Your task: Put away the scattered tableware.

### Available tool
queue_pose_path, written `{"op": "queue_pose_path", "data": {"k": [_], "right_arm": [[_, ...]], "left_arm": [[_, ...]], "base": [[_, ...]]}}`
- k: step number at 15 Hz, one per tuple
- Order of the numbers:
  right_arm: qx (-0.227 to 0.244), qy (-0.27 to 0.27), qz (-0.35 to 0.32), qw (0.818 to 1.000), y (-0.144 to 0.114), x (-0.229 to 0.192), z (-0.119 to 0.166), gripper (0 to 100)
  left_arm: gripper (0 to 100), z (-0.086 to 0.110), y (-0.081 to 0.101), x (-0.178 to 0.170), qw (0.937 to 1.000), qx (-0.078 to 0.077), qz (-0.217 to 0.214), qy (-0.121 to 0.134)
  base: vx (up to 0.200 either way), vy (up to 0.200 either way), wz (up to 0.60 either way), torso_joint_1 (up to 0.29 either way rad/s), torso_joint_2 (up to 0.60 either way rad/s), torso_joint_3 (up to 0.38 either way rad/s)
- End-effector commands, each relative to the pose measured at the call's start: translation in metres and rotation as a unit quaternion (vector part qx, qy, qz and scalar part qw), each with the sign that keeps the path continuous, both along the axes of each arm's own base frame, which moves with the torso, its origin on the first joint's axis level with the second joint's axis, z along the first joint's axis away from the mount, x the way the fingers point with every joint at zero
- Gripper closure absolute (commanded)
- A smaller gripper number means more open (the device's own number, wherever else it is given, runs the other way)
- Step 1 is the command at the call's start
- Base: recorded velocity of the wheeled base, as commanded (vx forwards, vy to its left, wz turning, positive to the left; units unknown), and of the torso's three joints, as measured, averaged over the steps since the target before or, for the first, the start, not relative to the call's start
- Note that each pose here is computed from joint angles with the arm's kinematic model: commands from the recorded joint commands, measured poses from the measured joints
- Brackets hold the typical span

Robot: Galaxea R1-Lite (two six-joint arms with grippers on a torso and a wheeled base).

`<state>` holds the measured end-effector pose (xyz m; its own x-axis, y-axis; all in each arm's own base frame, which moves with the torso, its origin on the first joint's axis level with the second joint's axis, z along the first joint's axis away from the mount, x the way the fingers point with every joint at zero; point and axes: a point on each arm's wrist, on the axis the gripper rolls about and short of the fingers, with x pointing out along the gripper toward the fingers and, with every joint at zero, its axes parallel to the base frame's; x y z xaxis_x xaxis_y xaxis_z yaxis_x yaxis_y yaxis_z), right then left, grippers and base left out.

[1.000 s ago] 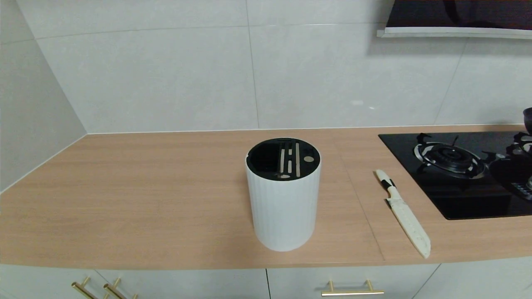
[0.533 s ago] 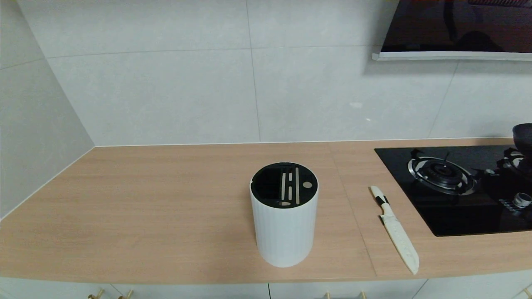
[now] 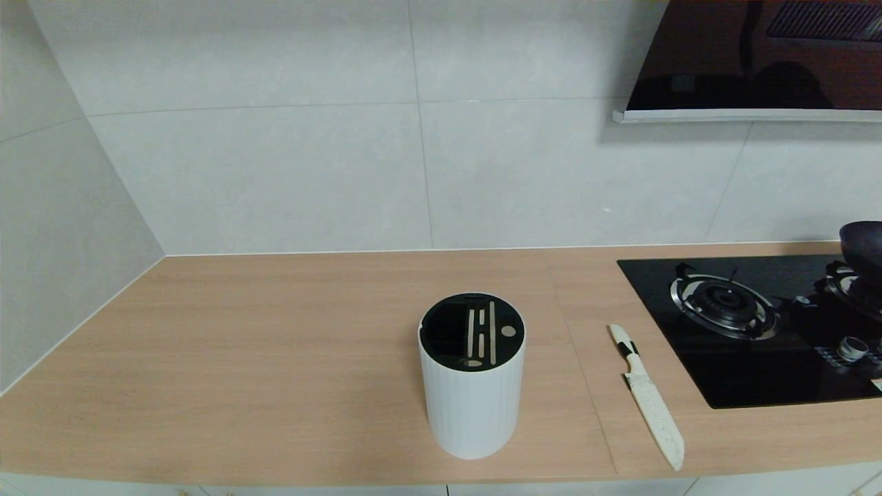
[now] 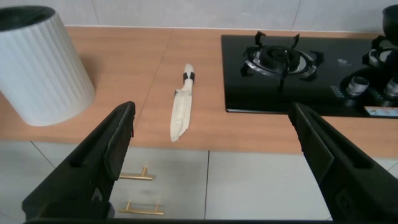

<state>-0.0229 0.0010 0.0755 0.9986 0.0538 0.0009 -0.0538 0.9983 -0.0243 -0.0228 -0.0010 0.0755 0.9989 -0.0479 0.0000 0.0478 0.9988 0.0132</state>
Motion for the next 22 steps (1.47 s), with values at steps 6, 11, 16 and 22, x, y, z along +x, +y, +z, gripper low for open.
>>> {"op": "queue_pose_path", "data": {"k": [6,11,16,22], "right_arm": [[-0.001,0.001,0.003,1.0,0.0,0.0,0.0,0],[-0.007,0.0,0.001,1.0,0.0,0.0,0.0,0],[0.0,-0.009,0.029,1.0,0.001,0.006,0.059,0],[0.002,0.162,0.068,0.984,0.006,0.084,0.099,0]], "left_arm": [[0,0.0,0.0,0.0,1.0,0.0,0.0,0.001],[0,0.0,0.0,0.0,1.0,0.0,0.0,0.001],[0,0.0,0.0,0.0,1.0,0.0,0.0,0.001],[0,0.0,0.0,0.0,1.0,0.0,0.0,0.001]], "base": [[0.0,0.0,0.0,0.006,-0.01,-0.008],[0.0,0.0,0.0,0.0,0.0,0.0],[0.0,0.0,0.0,0.0,0.0,0.0],[0.0,0.0,0.0,0.0,0.0,0.0]]}}
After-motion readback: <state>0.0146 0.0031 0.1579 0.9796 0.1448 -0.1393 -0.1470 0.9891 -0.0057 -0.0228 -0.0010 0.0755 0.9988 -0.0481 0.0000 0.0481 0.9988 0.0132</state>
